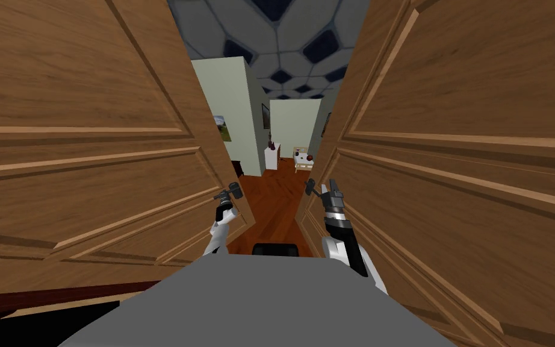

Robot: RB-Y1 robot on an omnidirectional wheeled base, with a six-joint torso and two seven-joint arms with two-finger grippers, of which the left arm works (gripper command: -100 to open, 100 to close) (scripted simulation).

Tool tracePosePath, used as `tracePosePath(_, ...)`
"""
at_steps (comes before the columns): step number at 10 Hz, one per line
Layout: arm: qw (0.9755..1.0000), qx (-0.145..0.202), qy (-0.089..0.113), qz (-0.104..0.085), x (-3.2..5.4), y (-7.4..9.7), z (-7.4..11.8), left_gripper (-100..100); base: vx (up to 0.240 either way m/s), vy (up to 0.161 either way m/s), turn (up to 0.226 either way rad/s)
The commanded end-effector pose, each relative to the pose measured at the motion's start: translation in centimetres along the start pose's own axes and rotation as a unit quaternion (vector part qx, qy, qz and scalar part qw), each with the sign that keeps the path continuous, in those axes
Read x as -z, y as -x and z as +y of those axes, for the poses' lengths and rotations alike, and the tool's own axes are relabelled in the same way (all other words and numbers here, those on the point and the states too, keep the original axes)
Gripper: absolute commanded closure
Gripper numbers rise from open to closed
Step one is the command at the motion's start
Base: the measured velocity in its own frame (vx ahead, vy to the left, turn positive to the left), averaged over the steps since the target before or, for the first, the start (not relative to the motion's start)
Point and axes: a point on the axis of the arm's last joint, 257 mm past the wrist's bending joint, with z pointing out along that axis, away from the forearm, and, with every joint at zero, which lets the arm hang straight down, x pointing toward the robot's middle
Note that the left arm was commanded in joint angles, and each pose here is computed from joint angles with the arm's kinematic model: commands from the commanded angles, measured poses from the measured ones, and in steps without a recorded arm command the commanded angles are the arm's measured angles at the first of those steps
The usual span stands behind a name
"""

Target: Push the door open

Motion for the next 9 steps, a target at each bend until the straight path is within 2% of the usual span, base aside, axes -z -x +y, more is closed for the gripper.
tracePosePath(1,0.9995,-0.006,-0.017,-0.025,-0.94,2.2,-1.4,100,0.091,0.04,-0.033)
tracePosePath(5,0.9979,-0.006,-0.017,-0.062,-0.97,4.4,-1.4,100,0.098,0.043,-0.027)
tracePosePath(6,0.9979,-0.006,-0.017,-0.062,-0.97,4.4,-1.4,100,0.071,0.016,0.011)
tracePosePath(7,0.9967,-0.005,-0.015,-0.079,-0.85,5.4,-1.3,100,0.111,0.042,-0.026)
tracePosePath(9,0.9952,-0.004,-0.012,-0.097,-0.67,6.3,-1.0,100,0.116,0.039,-0.037)
